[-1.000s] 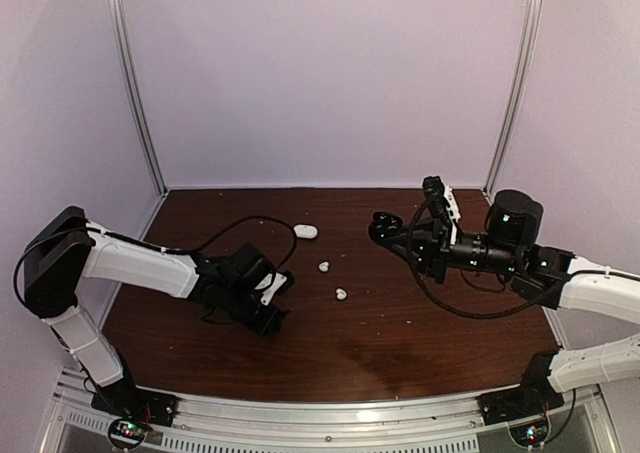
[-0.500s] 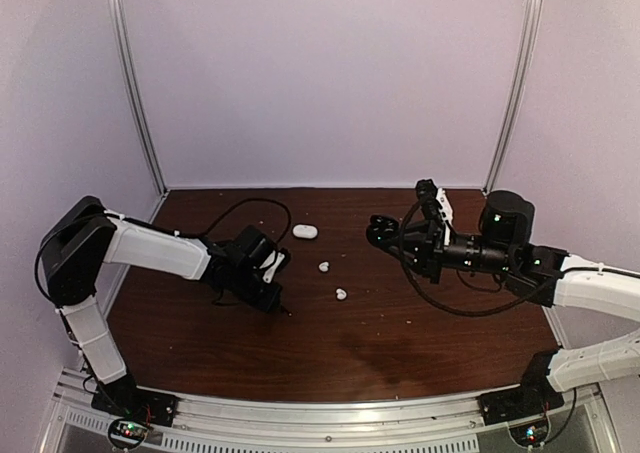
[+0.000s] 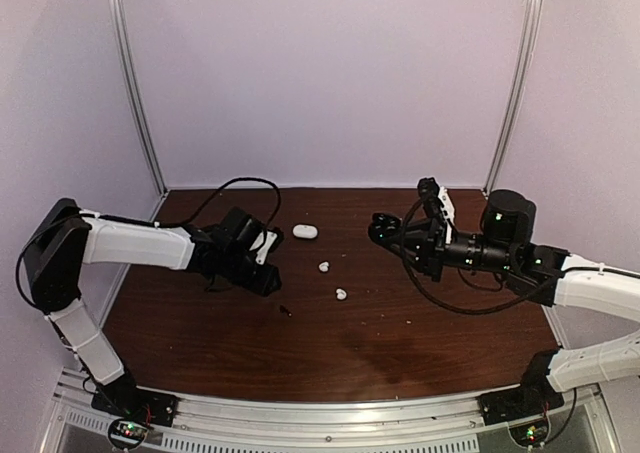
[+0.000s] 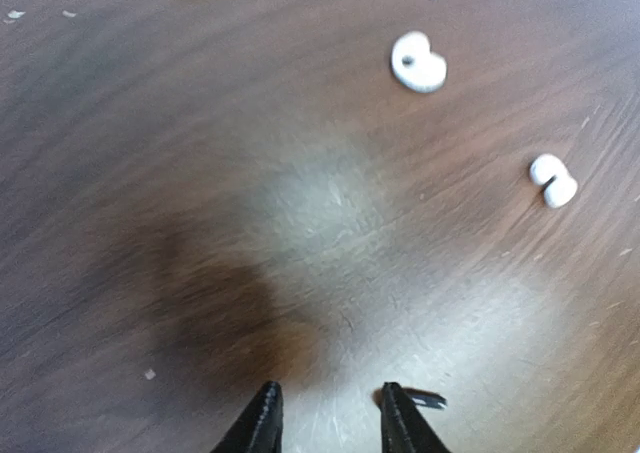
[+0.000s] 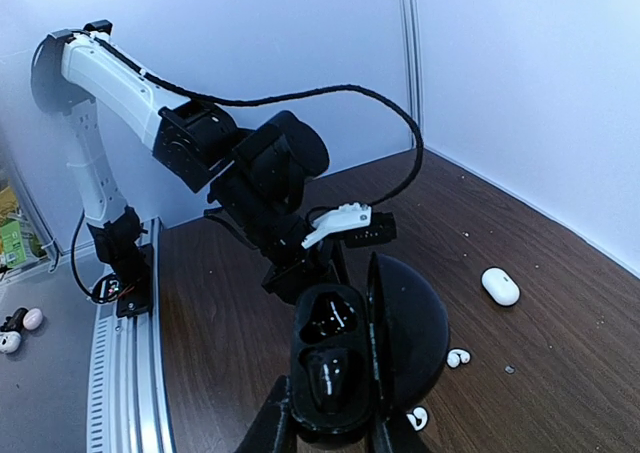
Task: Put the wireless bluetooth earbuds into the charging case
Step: Adjust the left earbud at the center of the board.
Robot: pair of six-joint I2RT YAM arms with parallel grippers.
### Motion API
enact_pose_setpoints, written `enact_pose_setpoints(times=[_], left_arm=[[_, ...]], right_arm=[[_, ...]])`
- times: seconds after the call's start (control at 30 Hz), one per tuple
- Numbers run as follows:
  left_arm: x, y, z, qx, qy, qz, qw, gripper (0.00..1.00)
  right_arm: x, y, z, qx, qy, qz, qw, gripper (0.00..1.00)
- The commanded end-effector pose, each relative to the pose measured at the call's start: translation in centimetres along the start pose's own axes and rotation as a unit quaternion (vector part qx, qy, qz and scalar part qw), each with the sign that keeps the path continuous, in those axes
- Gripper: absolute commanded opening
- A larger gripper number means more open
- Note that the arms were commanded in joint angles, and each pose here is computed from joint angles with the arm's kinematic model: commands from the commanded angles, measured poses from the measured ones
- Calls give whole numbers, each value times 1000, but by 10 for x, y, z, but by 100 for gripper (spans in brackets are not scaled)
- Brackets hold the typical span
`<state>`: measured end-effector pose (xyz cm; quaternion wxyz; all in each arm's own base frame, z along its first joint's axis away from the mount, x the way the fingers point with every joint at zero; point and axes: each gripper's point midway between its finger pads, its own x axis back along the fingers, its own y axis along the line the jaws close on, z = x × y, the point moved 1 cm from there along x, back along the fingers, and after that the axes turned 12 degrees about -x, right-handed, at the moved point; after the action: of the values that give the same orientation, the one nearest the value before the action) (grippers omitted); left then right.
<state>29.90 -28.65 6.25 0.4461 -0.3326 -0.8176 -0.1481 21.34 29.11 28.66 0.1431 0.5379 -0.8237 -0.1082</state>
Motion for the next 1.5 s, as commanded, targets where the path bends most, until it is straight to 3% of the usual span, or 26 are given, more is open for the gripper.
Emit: enact_pose_setpoints(times=[0.0, 0.2, 0.43, 0.7, 1.17, 1.47], left_arm=[[33, -15, -9, 6, -38, 22, 999, 39], [32, -57, -4, -28, -26, 52, 998, 40], [7, -74, -11, -40, -9, 69, 997, 38], [-16, -64, 0, -48, 36, 36, 998, 37], [-20, -61, 41, -64, 100, 42, 992, 36], [-12, -34, 48, -63, 123, -36, 990, 33]], right_arm=[[8, 4, -10, 7, -19, -2, 1000, 11], [8, 6, -11, 6, -21, -8, 1000, 11], [8, 6, -12, 1, -24, -11, 1000, 11], [12, 6, -13, 1, -25, -3, 1000, 11], [13, 7, -13, 1, -27, -4, 1000, 11], [16, 7, -13, 2, -27, -1, 1000, 12]])
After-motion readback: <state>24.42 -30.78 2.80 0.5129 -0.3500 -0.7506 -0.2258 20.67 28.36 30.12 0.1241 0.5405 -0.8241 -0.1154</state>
